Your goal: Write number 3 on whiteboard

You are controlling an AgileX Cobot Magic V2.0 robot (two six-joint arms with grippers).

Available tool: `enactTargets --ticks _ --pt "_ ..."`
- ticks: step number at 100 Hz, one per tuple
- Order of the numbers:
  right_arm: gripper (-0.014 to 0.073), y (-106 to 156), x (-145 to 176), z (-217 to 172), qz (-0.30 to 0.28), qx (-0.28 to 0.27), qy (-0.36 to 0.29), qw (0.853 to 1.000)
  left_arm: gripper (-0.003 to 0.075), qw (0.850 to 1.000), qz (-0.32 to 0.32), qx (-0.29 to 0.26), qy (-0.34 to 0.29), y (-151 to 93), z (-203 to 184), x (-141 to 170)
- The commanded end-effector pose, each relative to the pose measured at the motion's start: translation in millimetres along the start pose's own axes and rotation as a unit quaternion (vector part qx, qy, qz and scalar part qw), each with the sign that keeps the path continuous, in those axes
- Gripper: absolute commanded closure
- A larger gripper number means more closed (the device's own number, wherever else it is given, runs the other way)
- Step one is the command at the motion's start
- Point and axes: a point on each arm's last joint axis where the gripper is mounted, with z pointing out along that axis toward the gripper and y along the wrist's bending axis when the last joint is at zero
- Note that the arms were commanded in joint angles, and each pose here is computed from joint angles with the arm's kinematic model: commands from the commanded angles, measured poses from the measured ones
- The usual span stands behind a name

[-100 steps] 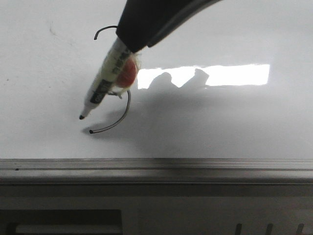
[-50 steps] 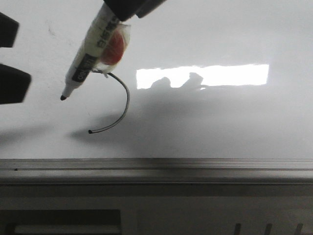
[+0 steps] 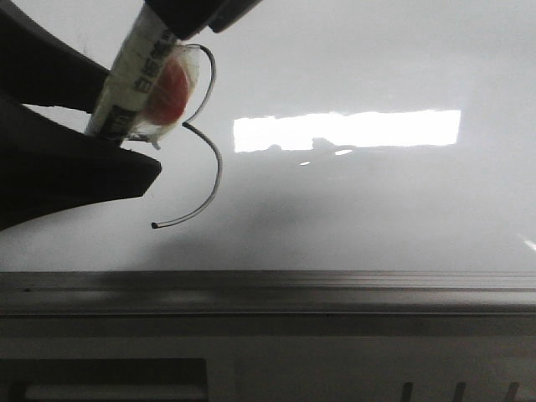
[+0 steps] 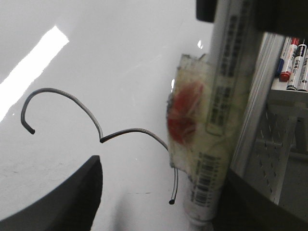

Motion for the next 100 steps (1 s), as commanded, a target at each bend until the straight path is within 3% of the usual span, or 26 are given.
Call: enactTargets --ticks 1,24,41,86,93,100 --pt "0.0659 -1.1 -15.7 -16.7 -0.008 0.011 -0.06 0.998 0.0353 0.998 -0.006 -0.038 -0.04 10.6 -1.8 -16.0" --pt "0.0659 -5.5 -15.4 -16.9 -0.009 0.022 -0.06 0.998 0.0741 0.999 -0.006 -0.029 -0.035 9.0 -1.6 -15.0" --pt "0.0659 -11.4 -14.5 -17.3 0.0 0.031 -0.059 0.998 0.074 1.0 -0.008 -0.008 -0.021 5.2 -1.3 -12.5" --pt "0.0654 -11.4 -15.2 -17.4 -0.001 0.031 -0.063 0.998 0.074 0.999 -0.019 -0.015 -0.033 10.0 -1.8 -21.0" --pt "0.0573 -11.7 -16.5 -17.6 -0.001 0.033 -0.071 0.997 0.074 0.999 -0.038 -0.016 -0.032 10.2 -1.8 -20.6" --pt "0.0377 -12.6 -18.6 -18.0 -0.004 0.039 -0.082 0.996 0.074 0.997 -0.068 -0.017 -0.029 10.5 -1.7 -20.1"
